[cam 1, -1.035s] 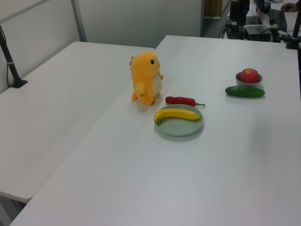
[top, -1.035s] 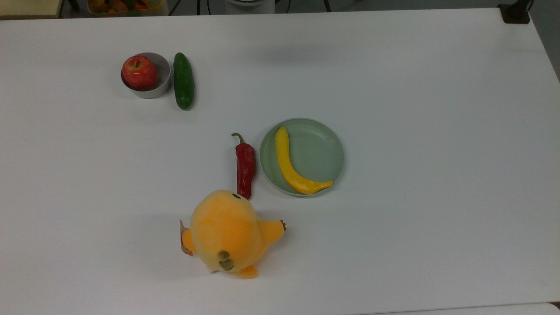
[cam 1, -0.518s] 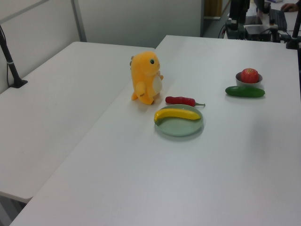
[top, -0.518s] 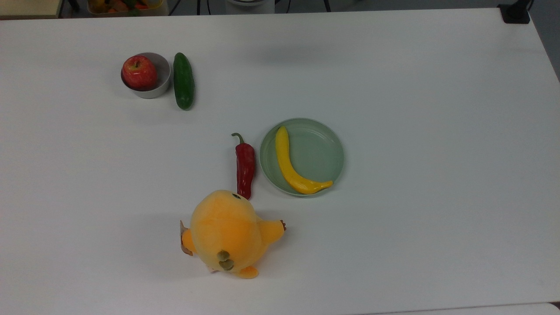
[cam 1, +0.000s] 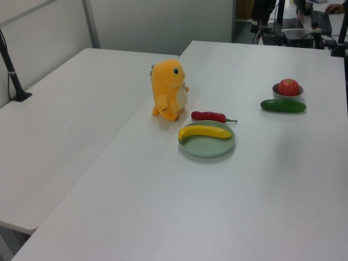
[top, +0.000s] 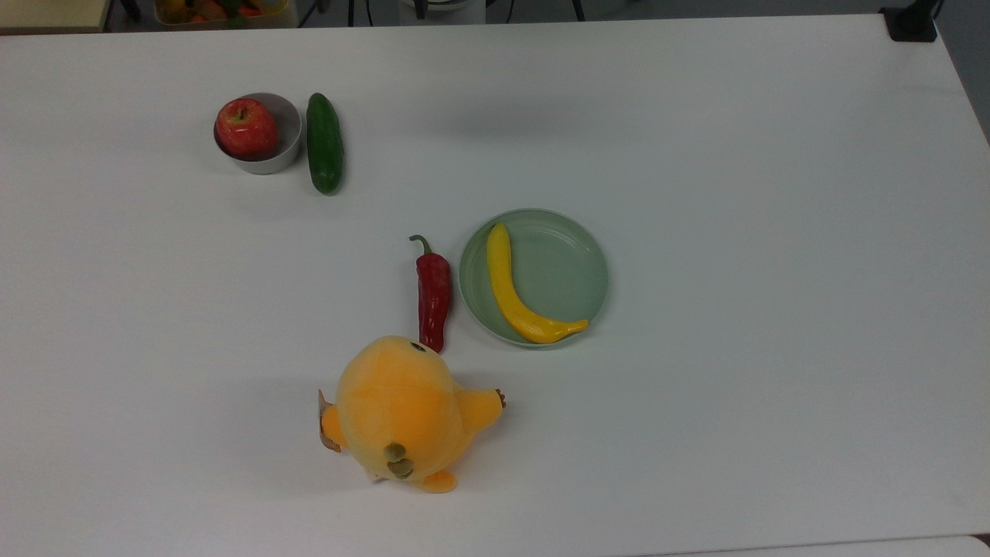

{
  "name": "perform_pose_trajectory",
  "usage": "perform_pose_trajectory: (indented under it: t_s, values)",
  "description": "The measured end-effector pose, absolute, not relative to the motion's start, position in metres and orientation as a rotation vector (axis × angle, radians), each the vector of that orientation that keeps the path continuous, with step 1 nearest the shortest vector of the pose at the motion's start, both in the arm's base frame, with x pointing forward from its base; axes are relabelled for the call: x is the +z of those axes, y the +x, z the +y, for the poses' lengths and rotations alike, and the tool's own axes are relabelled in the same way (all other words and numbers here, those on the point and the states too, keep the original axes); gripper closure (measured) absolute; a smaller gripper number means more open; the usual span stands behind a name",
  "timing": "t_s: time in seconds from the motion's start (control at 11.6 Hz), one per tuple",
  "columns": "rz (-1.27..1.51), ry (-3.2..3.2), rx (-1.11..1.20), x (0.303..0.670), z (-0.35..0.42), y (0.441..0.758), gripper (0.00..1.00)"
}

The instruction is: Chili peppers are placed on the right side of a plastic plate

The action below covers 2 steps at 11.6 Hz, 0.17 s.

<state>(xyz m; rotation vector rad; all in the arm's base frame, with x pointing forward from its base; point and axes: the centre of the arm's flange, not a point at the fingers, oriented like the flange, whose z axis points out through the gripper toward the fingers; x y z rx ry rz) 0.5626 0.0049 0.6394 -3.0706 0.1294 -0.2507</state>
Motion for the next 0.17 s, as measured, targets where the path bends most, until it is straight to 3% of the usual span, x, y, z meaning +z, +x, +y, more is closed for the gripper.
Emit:
perform_pose_trajectory:
  t_s: [0.17]
  values:
    - [0.134, -3.070, -0.252, 0.6367, 0.0033, 0.5644, 0.00]
